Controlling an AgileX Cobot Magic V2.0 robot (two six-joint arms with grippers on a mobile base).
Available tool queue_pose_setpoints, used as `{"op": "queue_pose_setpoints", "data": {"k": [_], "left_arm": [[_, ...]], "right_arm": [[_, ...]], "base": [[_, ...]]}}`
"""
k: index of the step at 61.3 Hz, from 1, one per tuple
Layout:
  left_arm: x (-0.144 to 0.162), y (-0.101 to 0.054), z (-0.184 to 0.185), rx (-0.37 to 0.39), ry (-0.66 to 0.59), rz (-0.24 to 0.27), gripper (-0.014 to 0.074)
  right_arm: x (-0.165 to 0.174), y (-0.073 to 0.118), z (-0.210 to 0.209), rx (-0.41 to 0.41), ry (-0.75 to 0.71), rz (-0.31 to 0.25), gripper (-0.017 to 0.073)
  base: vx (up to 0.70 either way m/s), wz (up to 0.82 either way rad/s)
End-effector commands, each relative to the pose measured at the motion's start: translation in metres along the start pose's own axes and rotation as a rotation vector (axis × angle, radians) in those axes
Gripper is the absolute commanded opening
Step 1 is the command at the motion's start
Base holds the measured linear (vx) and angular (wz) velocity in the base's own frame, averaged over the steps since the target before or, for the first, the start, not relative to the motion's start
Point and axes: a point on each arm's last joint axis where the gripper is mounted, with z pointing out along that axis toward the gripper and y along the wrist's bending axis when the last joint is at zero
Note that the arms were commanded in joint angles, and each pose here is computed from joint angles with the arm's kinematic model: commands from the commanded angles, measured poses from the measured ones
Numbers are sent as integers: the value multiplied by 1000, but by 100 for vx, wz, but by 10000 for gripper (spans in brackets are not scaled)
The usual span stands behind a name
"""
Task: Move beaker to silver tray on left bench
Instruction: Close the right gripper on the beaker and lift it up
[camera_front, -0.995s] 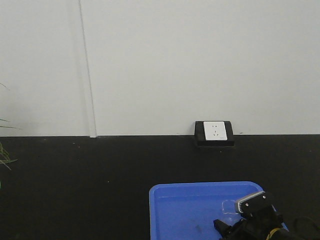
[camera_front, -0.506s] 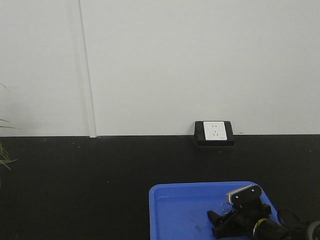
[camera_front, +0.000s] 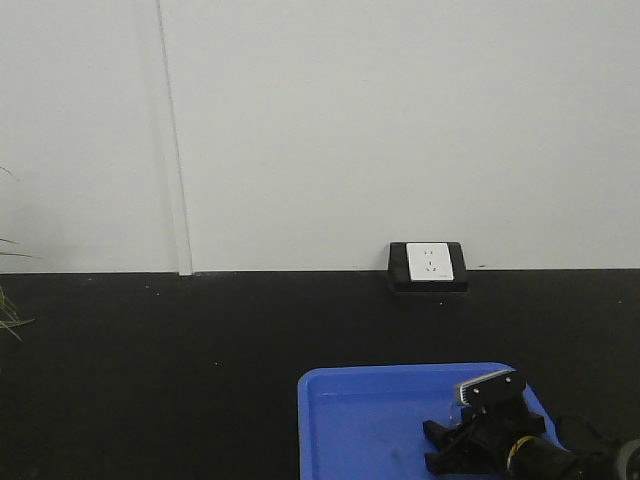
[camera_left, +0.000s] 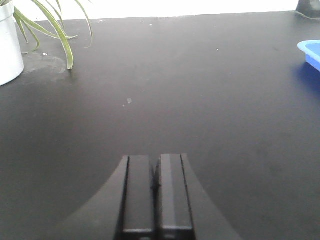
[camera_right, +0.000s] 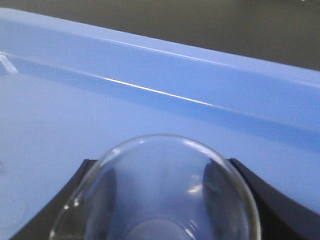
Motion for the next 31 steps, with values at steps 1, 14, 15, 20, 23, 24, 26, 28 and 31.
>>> {"op": "queue_pose_setpoints", "data": {"k": [1, 14, 15, 20, 23, 24, 26, 28, 31], "left_arm": [[-1, 0, 1, 4, -67, -8, 1], [-1, 0, 1, 4, -67, -8, 1], [-1, 0, 1, 4, -67, -8, 1], [-1, 0, 1, 4, -67, -8, 1], [-1, 0, 1, 4, -67, -8, 1], [-1, 0, 1, 4, -67, -8, 1], [-1, 0, 1, 4, -67, -8, 1], [-1, 0, 1, 4, -67, -8, 1], [-1, 0, 1, 4, -67, -8, 1]], "right_arm": [[-49, 0, -18, 1, -164, 12, 188], [-91, 6, -52, 13, -172, -97, -17], [-94, 7, -55, 13, -172, -105, -17], [-110, 14, -70, 18, -176, -101, -17], [-121, 21, -80, 19, -189, -77, -15], [-124, 23, -83, 18, -194, -69, -15], [-130, 29, -89, 11, -203, -55, -15], [-138, 36, -97, 4, -218, -52, -15], [-147, 44, -107, -5, -239, -52, -14]], "base": [[0, 0], [0, 0], [0, 0], [0, 0], [0, 0], [0, 0], [0, 0], [0, 0], [0, 0]]}}
